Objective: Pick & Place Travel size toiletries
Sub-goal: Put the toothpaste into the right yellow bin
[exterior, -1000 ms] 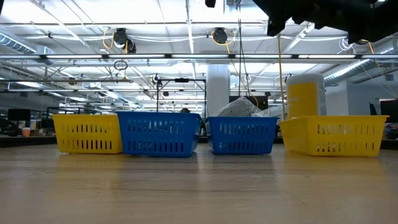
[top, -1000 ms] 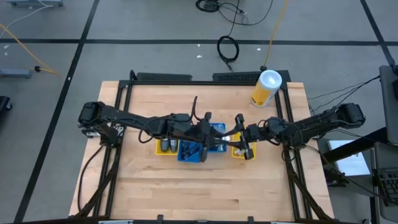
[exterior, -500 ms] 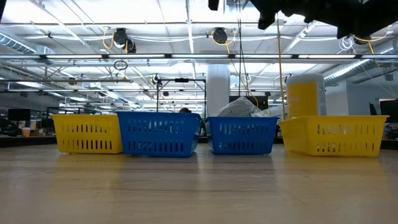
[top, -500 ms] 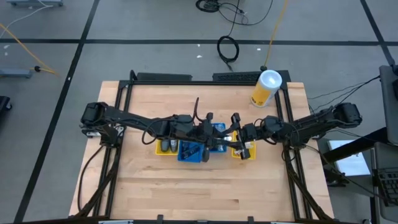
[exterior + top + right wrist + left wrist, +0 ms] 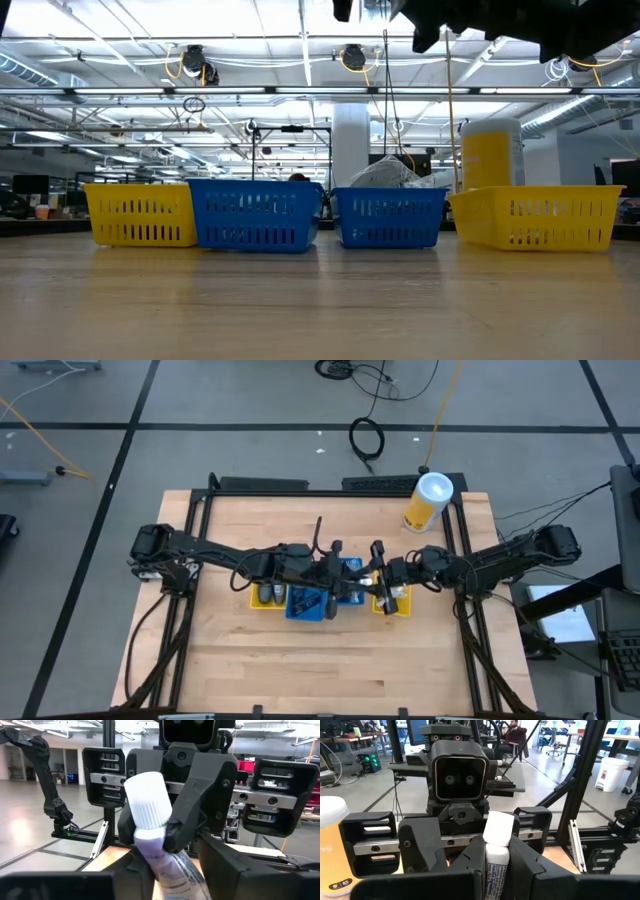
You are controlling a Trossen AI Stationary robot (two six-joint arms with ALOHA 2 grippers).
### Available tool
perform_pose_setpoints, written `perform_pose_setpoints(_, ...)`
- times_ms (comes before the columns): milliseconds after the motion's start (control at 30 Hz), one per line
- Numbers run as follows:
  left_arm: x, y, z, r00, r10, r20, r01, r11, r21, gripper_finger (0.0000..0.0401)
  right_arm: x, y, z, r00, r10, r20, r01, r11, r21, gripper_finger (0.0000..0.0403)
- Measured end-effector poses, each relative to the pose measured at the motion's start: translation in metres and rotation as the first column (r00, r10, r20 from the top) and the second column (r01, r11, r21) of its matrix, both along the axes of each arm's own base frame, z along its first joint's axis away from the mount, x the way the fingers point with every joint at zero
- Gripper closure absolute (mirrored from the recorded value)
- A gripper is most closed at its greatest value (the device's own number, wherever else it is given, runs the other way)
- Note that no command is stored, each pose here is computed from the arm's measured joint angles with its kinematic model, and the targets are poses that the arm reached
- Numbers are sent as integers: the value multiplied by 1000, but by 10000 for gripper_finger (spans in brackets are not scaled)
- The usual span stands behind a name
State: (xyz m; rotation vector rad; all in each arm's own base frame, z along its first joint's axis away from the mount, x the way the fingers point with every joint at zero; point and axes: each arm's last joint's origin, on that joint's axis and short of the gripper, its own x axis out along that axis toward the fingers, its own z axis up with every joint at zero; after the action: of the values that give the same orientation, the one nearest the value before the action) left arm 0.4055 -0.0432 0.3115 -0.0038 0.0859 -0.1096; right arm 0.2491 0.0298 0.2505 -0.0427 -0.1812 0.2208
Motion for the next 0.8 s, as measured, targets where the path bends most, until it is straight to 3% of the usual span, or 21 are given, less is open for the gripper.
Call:
perform_pose_setpoints(300, 0, 1, 0, 1000, 21, -4, -21, 1000, 9, 349, 0, 1, -2, 1000, 20, -16, -20, 1000, -1, 338)
perform_pose_setpoints(800, -16, 4, 18, 999, 43, -21, -41, 998, 56, 195, -5, 1, 1, 999, 25, -38, -25, 1000, -3, 373)
